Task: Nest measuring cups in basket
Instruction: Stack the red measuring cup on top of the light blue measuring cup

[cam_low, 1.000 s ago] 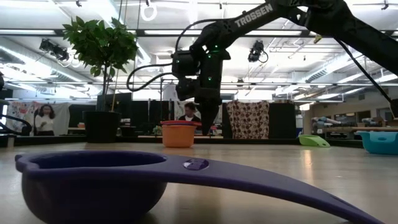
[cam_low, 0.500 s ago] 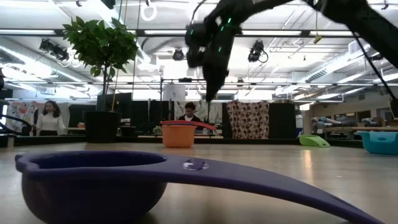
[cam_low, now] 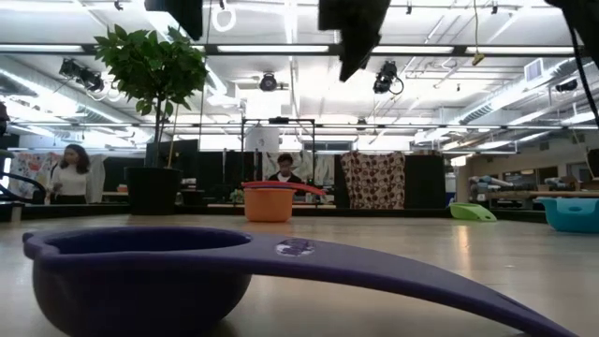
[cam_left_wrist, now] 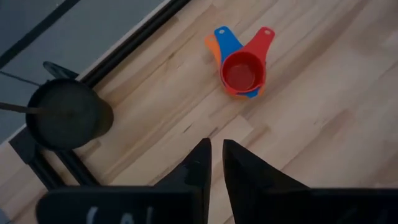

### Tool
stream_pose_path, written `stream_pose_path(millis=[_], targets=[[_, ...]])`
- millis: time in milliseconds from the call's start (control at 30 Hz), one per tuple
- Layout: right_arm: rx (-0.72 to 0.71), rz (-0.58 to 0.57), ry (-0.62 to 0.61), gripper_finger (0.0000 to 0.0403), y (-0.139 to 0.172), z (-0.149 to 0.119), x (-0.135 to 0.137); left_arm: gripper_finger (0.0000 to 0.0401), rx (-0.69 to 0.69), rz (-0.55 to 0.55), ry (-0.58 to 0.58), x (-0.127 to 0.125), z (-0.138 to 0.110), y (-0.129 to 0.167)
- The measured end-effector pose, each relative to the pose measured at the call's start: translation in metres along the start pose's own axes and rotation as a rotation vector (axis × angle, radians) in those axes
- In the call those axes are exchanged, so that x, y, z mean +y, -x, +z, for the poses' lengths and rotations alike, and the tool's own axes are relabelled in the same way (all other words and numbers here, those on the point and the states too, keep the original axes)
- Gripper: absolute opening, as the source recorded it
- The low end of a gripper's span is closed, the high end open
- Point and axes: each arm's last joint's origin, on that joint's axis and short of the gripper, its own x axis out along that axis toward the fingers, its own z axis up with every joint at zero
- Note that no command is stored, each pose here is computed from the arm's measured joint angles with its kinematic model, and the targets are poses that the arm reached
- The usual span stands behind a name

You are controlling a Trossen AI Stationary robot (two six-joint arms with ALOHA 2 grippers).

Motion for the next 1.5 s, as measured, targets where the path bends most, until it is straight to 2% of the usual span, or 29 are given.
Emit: stream_pose_path(millis=[233, 500, 700, 833, 1033, 1133, 1267, 1500], targets=[[0.002, -0.002, 0.028, 0.0000, 0.041, -0.022, 0.014, 0.0008, 0.080, 0.053, -0.021, -0.017, 0.013, -0.035], [-0.006, -0.027, -0.016, 0.0000, 0.074, -0.058, 0.028, 0.0004, 0.130, 0.094, -0.020, -0.023, 0.021, -0.071], [-0.133, -0.050, -0.081, 0.0000, 0.081, -0.091, 0.038, 0.0003, 0.174, 0.042, -0.024, -0.020, 0.012, -0.115], [-0.227, -0.039, -0.145, 0.0000, 0.064, -0.106, 0.042, 0.0002, 0.166, -0.006, -0.043, -0.016, 0.007, -0.146], [-0.312, -0.022, -0.221, 0.0000, 0.005, -0.108, 0.046, 0.0003, 0.092, -0.018, -0.051, -0.001, 0.008, -0.179], [-0.334, -0.015, -0.279, 0.0000, -0.023, -0.104, 0.042, 0.0003, 0.084, -0.035, -0.051, 0.011, 0.008, -0.190], [-0.341, -0.011, -0.343, 0.0000, -0.052, -0.094, 0.035, 0.0003, 0.069, -0.109, -0.042, 0.024, 0.009, -0.203], [-0.280, 0.014, -0.408, 0.0000, -0.100, -0.072, 0.012, 0.0002, 0.086, -0.158, -0.019, 0.039, 0.005, -0.219]])
